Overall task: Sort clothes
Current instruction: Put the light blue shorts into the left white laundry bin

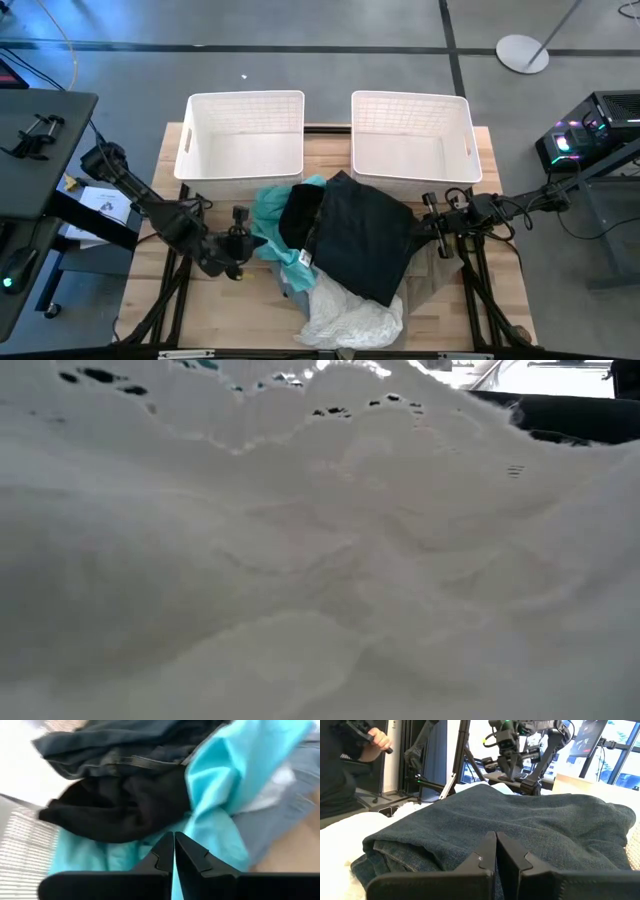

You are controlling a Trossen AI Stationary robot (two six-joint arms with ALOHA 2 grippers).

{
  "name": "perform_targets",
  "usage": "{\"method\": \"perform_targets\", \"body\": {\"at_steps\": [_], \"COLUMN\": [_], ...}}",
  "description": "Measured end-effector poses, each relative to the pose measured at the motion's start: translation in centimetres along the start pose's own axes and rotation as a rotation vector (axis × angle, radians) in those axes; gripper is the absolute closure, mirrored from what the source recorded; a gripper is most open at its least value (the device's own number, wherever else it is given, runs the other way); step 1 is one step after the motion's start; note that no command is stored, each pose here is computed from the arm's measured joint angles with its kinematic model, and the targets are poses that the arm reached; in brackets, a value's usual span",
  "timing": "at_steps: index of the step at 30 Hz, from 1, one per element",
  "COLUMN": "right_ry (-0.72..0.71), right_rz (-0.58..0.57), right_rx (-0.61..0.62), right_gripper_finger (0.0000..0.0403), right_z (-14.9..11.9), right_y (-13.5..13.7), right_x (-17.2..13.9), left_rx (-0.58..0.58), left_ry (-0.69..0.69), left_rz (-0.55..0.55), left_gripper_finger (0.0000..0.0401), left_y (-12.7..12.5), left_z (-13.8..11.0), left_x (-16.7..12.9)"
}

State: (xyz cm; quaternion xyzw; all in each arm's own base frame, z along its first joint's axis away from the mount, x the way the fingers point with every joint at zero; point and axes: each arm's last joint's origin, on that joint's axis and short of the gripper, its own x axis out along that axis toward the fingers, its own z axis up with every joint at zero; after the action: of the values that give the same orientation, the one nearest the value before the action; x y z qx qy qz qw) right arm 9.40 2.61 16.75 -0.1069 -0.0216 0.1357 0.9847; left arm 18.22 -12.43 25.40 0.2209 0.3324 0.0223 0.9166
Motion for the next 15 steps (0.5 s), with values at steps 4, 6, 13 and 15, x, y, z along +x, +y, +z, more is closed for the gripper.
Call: {"method": "perform_targets", "body": {"at_steps": [4,6,13,15], "right_ry": [0.0,0.0,0.0,0.0], "right_rz": [0.0,0.0,0.0,0.0], "right_rx": [0.0,0.0,0.0,0.0], "right_gripper_finger": [0.0402,0.0402,0.0402,0.0402], "right_z": [0.0,0.0,0.0,0.0], "right_y": [0.0,0.0,0.0,0.0], "right_x": [0.0,0.0,0.0,0.0], "left_rx": [-0.021,-0.063,-0.13,-0.152], "left_ry": [-0.018,-0.019,-0.009,-0.004], "left_rz": [-0.065,-0.09,-0.064,-0.033], "left_gripper_finger": [0.034,0.0307,0.0184,0.0158], "left_y": [-1.0,-1.2,-1.9,-1.9], "left_z": [0.1,0.1,-1.5,-2.2], "left_x": [-0.4,-0.6,0.5,1.2]}}
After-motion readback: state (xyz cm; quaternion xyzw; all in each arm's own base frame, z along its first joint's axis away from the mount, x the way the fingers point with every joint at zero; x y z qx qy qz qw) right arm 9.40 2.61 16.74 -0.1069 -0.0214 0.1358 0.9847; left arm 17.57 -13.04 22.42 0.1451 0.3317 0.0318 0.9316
